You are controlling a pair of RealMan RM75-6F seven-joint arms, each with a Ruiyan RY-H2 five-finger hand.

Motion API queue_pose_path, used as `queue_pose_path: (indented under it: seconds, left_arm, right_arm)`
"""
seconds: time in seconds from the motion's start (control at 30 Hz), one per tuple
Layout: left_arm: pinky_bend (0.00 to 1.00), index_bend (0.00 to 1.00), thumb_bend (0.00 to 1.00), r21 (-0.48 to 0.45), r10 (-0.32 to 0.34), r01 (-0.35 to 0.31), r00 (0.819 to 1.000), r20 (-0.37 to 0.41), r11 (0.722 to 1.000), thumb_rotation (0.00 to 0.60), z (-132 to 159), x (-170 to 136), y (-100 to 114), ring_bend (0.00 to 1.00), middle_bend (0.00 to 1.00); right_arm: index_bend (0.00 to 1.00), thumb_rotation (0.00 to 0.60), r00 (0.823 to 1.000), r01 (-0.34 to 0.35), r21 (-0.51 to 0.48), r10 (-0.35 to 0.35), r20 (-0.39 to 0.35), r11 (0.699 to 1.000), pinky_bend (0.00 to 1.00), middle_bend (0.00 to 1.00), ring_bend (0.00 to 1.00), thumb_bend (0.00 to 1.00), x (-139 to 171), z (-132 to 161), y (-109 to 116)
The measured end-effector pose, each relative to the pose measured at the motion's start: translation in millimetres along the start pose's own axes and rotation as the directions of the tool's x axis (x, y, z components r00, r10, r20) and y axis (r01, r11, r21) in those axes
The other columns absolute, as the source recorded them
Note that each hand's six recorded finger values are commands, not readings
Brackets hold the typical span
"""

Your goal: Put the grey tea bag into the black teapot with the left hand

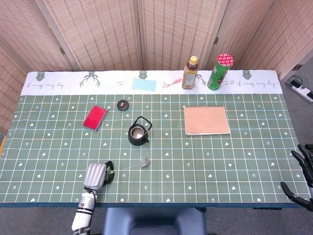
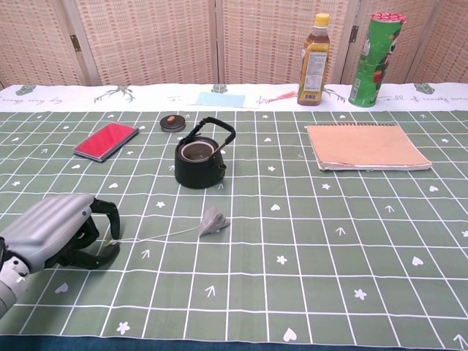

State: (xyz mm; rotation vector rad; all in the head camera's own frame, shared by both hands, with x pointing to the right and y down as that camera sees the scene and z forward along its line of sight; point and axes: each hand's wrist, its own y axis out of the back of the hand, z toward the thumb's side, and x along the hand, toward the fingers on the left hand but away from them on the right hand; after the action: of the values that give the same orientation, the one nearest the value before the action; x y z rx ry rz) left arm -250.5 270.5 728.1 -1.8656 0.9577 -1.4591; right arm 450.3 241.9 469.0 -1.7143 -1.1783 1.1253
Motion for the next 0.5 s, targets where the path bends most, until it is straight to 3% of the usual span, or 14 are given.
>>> queue_pose_path:
  seconds: [0.5]
  left_arm:
    - [1.0, 0.63, 0.4, -0.01, 0.026, -0.026, 1.0, -0.011, 1.0, 0.6, -17.1, 7.1, 2.4, 1.0, 1.0]
  right_arm:
    - [0.0, 0.6, 1.0, -0.005, 0.007, 0.005, -0.001, 1.0, 0.0, 0.0, 0.0, 0.35, 0.7, 1.2, -1.6]
